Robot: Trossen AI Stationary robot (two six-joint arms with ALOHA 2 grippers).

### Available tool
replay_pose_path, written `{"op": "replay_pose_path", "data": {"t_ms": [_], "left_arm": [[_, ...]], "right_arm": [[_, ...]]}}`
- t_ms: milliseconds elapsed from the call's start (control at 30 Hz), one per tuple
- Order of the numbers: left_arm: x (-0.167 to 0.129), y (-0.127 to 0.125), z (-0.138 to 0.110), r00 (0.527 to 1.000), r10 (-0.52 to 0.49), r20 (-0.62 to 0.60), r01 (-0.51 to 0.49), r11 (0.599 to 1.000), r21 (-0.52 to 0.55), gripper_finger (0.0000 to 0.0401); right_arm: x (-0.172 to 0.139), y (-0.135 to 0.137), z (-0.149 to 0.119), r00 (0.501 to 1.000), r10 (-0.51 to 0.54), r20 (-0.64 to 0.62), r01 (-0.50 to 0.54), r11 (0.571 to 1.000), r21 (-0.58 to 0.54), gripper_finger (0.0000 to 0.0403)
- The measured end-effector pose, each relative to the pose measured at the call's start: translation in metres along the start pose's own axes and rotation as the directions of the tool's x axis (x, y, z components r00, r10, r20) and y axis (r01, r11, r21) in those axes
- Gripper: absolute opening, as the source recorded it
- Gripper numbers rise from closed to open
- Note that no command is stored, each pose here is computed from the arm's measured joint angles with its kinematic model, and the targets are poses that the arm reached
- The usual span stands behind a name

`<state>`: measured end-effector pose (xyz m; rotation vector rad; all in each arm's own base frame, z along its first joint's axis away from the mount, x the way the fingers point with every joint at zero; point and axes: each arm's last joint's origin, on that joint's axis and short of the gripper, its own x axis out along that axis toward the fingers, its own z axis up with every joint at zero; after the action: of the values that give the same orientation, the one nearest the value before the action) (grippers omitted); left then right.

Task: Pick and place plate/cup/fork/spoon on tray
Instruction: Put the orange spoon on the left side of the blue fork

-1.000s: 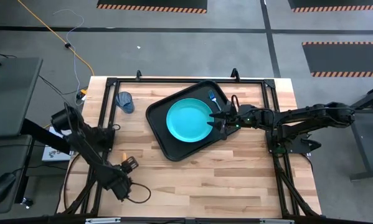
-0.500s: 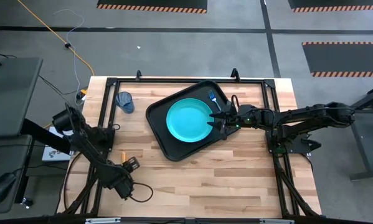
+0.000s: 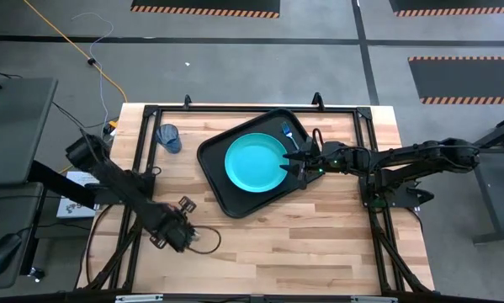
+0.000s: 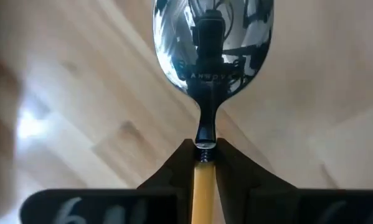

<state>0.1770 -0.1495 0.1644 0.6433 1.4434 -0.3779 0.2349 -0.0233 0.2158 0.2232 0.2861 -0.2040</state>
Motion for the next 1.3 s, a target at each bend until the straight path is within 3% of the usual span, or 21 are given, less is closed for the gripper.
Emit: {"op": "replay_pose_path", "data": {"t_ms": [100,200,333,433,600,700,933,1100,1300], "left_arm": [[-0.026,0.021,-0.001,0.985,0.063,0.162,-0.043,0.991,-0.124,0.0031],[-0.053,0.043,-0.006,0.919,0.140,0.369,-0.041,0.964,-0.263,0.0031],[-0.083,0.072,-0.020,0.751,0.239,0.616,0.045,0.912,-0.409,0.0031],[-0.089,0.090,-0.033,0.591,0.270,0.760,0.151,0.888,-0.433,0.0031],[-0.071,0.117,-0.046,0.333,0.261,0.906,0.342,0.862,-0.374,0.0031],[-0.053,0.130,-0.050,0.254,0.219,0.942,0.460,0.829,-0.317,0.0031],[-0.022,0.162,-0.039,0.177,0.105,0.979,0.678,0.708,-0.199,0.0031],[-0.011,0.177,-0.024,0.148,-0.006,0.989,0.729,0.676,-0.105,0.0031],[-0.005,0.181,-0.015,0.150,-0.058,0.987,0.737,0.672,-0.073,0.0031]], "right_arm": [[0.000,0.000,0.000,1.000,0.000,0.000,0.000,1.000,-0.001,0.0193],[0.000,0.000,0.001,1.000,0.007,0.005,-0.007,1.000,-0.001,0.0193],[0.000,0.003,0.007,0.995,0.080,0.057,-0.080,0.997,-0.008,0.0193],[-0.001,0.008,0.014,0.974,0.193,0.121,-0.190,0.981,-0.035,0.0193],[0.003,0.023,0.018,0.928,0.304,0.213,-0.267,0.946,-0.185,0.0193],[0.011,0.031,0.018,0.906,0.340,0.252,-0.274,0.925,-0.263,0.0193],[0.056,0.048,0.037,0.902,0.368,0.226,-0.272,0.891,-0.363,0.0193],[0.087,0.054,0.052,0.924,0.354,0.141,-0.251,0.844,-0.474,0.0193],[0.102,0.057,0.063,0.923,0.380,0.062,-0.305,0.819,-0.485,0.0193]]}}
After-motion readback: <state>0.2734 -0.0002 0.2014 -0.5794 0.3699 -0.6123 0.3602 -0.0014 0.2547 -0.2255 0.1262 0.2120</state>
